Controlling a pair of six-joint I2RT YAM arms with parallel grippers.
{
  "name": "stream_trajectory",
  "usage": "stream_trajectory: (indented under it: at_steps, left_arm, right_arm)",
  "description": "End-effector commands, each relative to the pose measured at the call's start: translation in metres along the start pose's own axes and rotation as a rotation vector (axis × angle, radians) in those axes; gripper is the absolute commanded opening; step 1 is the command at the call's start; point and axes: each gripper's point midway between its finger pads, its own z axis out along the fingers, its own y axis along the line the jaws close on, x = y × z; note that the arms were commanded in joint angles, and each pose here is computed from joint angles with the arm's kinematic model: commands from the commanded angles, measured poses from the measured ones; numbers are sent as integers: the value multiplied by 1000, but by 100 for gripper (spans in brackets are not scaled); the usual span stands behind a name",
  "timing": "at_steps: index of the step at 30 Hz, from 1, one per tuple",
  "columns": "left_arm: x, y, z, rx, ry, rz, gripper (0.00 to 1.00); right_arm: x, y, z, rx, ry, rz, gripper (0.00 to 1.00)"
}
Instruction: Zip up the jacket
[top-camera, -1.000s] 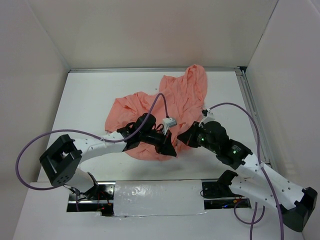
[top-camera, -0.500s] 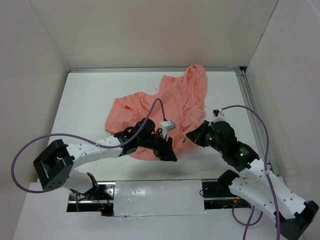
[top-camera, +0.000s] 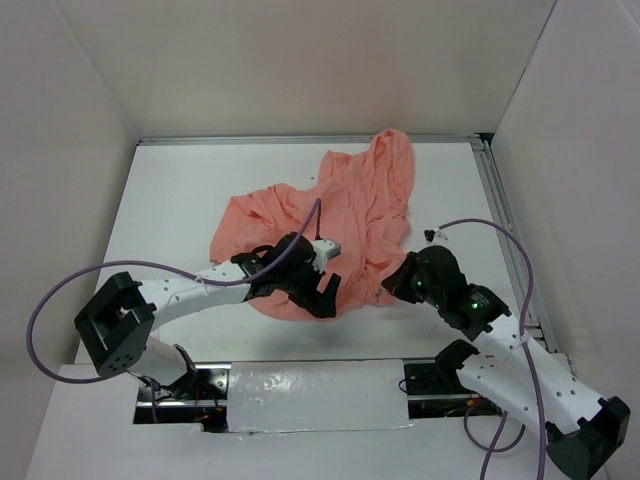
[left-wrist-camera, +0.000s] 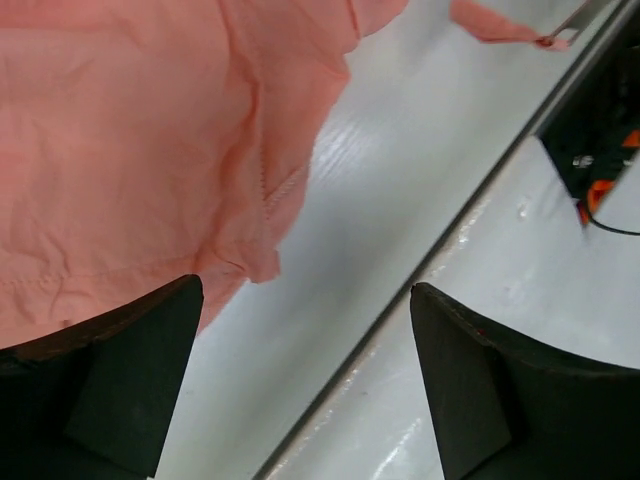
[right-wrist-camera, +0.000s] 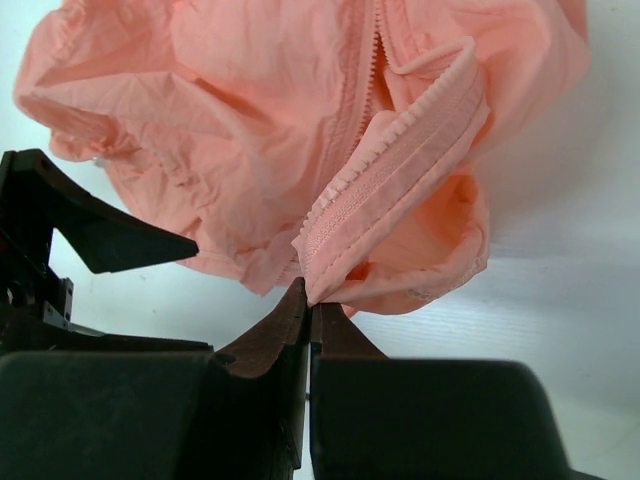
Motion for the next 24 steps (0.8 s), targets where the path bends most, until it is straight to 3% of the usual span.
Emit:
stream_trajectory:
  at_steps: [1, 9, 15, 24]
  left_arm:
    - [-3, 15, 5, -49, 20, 151, 96]
    - [-9, 47, 30, -197, 75, 174, 73]
    - [-16, 48, 39, -197, 59, 207, 70]
    - [4, 43, 49, -189, 136, 230, 69]
  right_arm:
    - [2, -8, 2, 21, 9, -26, 0]
    - [0, -11, 3, 15, 9, -39, 0]
    - [0, -13, 3, 10, 11, -41, 0]
    - [1, -22, 6, 24, 10, -36, 0]
